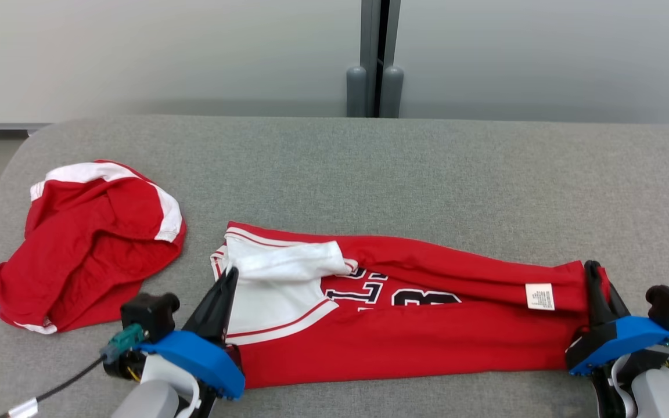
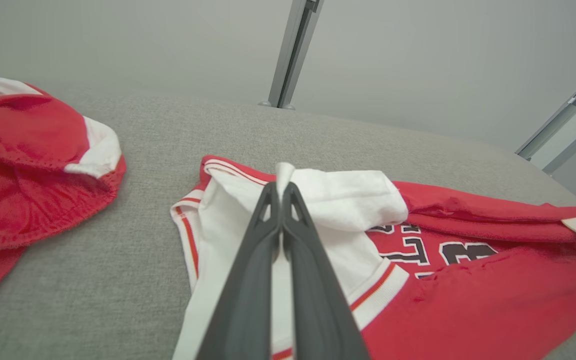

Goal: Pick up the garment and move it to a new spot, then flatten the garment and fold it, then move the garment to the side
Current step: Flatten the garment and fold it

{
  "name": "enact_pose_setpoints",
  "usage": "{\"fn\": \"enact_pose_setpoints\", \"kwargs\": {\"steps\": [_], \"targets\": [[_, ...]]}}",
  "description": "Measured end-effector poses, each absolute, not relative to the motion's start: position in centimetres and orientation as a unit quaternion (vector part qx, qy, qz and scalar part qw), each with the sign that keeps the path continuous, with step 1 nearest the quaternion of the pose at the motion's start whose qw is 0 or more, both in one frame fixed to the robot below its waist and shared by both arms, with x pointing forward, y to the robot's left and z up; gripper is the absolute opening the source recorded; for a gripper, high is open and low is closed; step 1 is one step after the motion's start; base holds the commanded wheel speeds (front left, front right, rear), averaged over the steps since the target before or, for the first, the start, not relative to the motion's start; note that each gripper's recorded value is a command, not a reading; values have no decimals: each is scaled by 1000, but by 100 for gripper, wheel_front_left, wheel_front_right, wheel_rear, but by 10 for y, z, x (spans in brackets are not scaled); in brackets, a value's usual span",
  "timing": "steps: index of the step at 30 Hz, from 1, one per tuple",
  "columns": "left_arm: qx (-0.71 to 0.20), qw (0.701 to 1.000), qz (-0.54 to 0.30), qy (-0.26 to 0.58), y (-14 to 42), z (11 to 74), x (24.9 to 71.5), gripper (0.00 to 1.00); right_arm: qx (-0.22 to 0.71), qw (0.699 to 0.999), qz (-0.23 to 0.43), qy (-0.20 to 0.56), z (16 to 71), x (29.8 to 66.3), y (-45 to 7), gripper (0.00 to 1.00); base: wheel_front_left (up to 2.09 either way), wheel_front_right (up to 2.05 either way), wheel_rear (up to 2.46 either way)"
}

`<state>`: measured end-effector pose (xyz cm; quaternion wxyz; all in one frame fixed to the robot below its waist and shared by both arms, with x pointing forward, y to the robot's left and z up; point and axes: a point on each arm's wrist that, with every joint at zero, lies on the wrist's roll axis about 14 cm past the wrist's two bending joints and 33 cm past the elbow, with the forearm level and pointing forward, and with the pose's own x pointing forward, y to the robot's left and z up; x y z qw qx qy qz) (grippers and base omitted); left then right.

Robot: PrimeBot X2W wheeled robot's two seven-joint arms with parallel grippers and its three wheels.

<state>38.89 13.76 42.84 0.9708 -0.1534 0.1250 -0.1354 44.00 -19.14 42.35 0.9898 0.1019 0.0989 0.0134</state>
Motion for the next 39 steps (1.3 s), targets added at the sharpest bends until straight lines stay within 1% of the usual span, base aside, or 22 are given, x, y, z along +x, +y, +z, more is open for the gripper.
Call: {"fn": "enact_pose_setpoints", "kwargs": {"steps": [6, 18, 19, 20, 21, 22, 27, 33, 36, 39], "targets": [[-165, 971, -122, 124, 137, 426, 370, 0, 109, 989, 6, 103, 422, 428, -193, 0, 0, 0, 0], [-175, 966, -97, 164, 136, 397, 338, 0, 113, 984, -1, 140, 401, 408, -193, 0, 0, 0, 0], [-176, 966, -91, 168, 138, 394, 336, 11, 114, 984, -3, 140, 400, 408, -194, 0, 0, 0, 0], [-172, 967, -85, 167, 142, 393, 335, 49, 115, 983, -7, 141, 399, 407, -196, 26, 0, 0, 0], [-168, 968, -77, 167, 147, 392, 334, 100, 118, 983, -11, 142, 399, 407, -198, 95, 0, 0, 0], [-164, 970, -71, 165, 151, 392, 334, 100, 122, 982, -15, 141, 399, 407, -199, 100, 0, 0, 0], [-145, 976, -49, 157, 161, 392, 327, 100, 129, 981, -14, 147, 396, 406, -195, 100, 0, 0, 0], [-141, 978, -36, 147, 162, 395, 323, 100, 133, 970, -20, 202, 366, 389, -192, 100, 0, 0, 0], [-142, 979, -35, 145, 160, 396, 321, 100, 128, 967, -12, 220, 359, 388, -186, 100, 0, 0, 0], [-142, 979, -36, 143, 159, 397, 321, 100, 125, 965, -3, 232, 356, 389, -180, 0, 0, 0, 0]]}}
